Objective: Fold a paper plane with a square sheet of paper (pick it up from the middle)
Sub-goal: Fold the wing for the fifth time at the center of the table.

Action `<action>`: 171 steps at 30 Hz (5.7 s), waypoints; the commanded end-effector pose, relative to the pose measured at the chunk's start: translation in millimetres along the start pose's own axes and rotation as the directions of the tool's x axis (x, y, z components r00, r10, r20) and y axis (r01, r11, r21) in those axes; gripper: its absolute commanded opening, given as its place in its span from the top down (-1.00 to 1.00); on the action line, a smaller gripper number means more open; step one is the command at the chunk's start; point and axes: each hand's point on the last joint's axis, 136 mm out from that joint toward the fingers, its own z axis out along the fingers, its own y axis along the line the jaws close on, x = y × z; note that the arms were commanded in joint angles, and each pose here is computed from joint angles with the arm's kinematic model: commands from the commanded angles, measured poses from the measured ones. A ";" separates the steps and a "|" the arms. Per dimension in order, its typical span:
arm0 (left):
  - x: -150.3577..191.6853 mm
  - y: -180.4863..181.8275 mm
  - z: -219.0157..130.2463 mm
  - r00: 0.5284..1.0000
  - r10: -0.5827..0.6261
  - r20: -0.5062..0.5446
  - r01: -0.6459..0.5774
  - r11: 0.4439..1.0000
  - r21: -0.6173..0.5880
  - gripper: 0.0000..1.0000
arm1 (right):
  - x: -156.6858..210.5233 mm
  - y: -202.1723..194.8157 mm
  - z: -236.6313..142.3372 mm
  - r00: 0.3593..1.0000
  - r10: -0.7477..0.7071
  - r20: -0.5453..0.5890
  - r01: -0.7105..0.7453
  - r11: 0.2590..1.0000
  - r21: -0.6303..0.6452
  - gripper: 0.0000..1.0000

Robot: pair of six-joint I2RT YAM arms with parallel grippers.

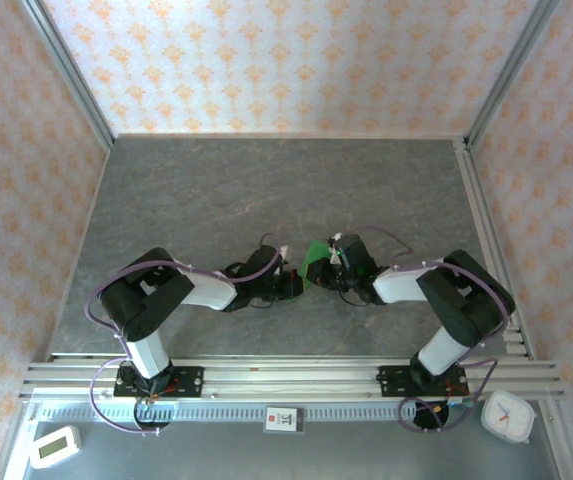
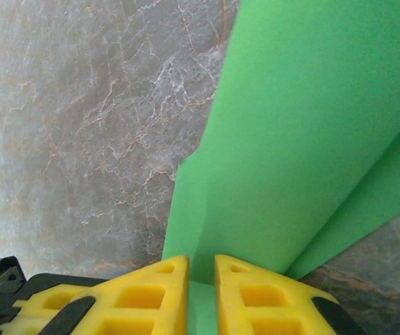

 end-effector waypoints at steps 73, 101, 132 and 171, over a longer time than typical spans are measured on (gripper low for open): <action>15.1 -42.1 -9.0 0.915 0.403 -0.010 -0.402 0.914 0.064 1.00 | 32.0 -50.3 23.7 0.988 0.128 -0.090 -0.110 0.977 0.182 0.86; 24.4 49.2 -24.5 0.993 0.118 0.028 -0.118 0.993 -0.008 1.00 | 40.4 -68.3 23.7 0.983 0.158 -0.094 -0.130 0.959 0.252 0.94; -25.4 -28.6 -15.3 0.961 0.267 0.069 -0.271 0.962 0.041 1.00 | 43.8 -73.2 22.7 0.981 0.172 -0.093 -0.143 0.954 0.264 0.95; -1.0 53.9 -9.5 0.932 0.363 -0.011 -0.345 0.877 -0.333 1.00 | 43.6 -75.2 24.1 0.979 0.179 -0.093 -0.147 0.949 0.278 1.00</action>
